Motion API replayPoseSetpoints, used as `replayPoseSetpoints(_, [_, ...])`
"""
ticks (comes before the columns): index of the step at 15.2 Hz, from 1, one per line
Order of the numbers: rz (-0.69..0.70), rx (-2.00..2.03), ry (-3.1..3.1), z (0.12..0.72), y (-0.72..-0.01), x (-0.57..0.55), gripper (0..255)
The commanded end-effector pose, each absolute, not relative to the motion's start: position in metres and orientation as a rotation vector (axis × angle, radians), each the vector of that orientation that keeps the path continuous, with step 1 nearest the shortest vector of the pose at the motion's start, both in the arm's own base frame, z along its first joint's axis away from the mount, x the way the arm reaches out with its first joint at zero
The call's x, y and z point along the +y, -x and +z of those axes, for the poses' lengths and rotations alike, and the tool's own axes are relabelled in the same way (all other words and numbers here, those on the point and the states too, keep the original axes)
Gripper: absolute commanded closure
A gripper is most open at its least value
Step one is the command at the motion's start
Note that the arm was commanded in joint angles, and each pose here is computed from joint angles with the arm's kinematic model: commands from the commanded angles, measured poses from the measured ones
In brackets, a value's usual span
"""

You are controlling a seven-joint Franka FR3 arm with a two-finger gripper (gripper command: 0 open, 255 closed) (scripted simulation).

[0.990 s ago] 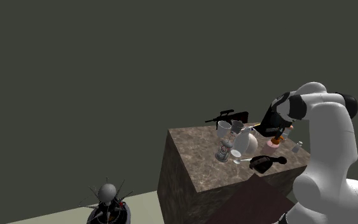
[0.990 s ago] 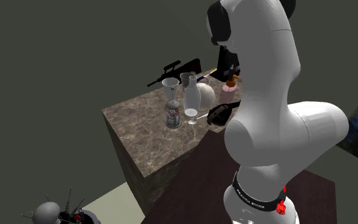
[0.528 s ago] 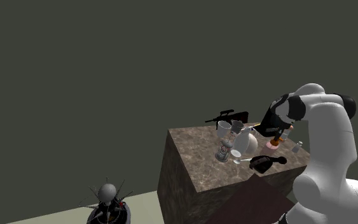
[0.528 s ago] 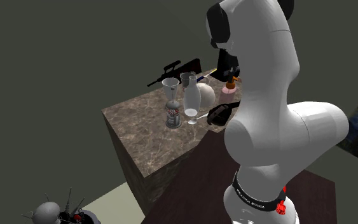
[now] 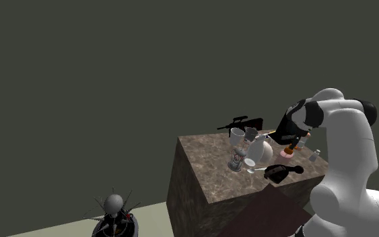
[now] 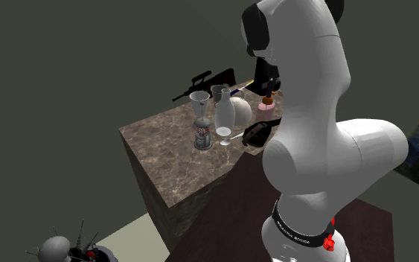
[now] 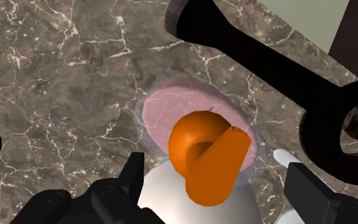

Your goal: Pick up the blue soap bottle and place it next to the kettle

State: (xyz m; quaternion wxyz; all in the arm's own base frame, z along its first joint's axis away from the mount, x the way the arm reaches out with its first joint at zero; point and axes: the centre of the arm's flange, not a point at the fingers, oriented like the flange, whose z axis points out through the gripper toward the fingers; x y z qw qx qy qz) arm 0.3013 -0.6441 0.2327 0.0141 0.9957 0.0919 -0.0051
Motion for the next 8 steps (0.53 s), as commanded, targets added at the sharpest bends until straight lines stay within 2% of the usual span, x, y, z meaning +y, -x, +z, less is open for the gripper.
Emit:
replayPoseSetpoints(1, [-0.016,0.286,-3.1,0.246,-0.301,-0.644,0])
replayPoseSetpoints(4, [-0.016,0.286,-3.1,0.283,-0.302,-0.643,0])
replayPoseSetpoints(8, [-0.016,0.286,-3.1,0.283,-0.302,-0.643,0])
